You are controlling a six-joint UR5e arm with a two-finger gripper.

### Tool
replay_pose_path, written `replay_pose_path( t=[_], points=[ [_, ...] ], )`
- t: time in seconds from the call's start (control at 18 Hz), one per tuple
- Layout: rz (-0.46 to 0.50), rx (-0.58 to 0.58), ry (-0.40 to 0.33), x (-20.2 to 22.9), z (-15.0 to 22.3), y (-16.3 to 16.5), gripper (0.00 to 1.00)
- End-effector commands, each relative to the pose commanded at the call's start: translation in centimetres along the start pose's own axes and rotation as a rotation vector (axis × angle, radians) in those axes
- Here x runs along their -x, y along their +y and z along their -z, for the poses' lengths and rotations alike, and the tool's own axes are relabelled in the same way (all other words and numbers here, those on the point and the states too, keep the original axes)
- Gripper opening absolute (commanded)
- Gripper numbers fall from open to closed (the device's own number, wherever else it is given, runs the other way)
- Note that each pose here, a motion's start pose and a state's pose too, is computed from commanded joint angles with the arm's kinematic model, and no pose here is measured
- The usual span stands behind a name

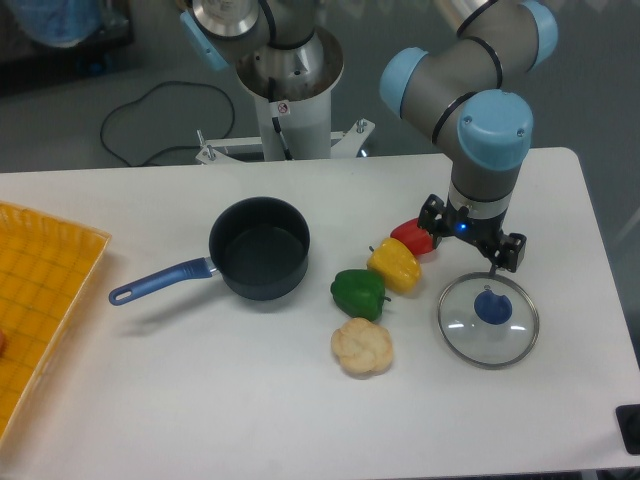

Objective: Pick up the bread
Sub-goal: 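Move the gripper from above the glass lid toward the bread roll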

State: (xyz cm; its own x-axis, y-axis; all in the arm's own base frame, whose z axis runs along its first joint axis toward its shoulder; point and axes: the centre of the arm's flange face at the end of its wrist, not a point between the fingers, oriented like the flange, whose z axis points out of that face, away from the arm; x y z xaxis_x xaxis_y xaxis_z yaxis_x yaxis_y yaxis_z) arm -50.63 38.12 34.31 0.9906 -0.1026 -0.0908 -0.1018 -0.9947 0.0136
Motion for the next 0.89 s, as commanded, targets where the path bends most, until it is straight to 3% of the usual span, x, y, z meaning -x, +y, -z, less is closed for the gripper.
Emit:
replay_pose_path(
  t=[0.56,0.72,0.78,0.89],
  points=[
    [-0.002,-0.021,-0.016,0.0,0.7,-0.4,1.0],
    [-0.019,-0.019,-0.021,-1.4,0.9,-2.7,1.0],
    [0.041,-0.026,-0.023,-1.7,0.6,-3.6,1.0],
    [0.287,-0.057,-0.047,-1.9,-0.3,-5.8,1.0]
  ],
)
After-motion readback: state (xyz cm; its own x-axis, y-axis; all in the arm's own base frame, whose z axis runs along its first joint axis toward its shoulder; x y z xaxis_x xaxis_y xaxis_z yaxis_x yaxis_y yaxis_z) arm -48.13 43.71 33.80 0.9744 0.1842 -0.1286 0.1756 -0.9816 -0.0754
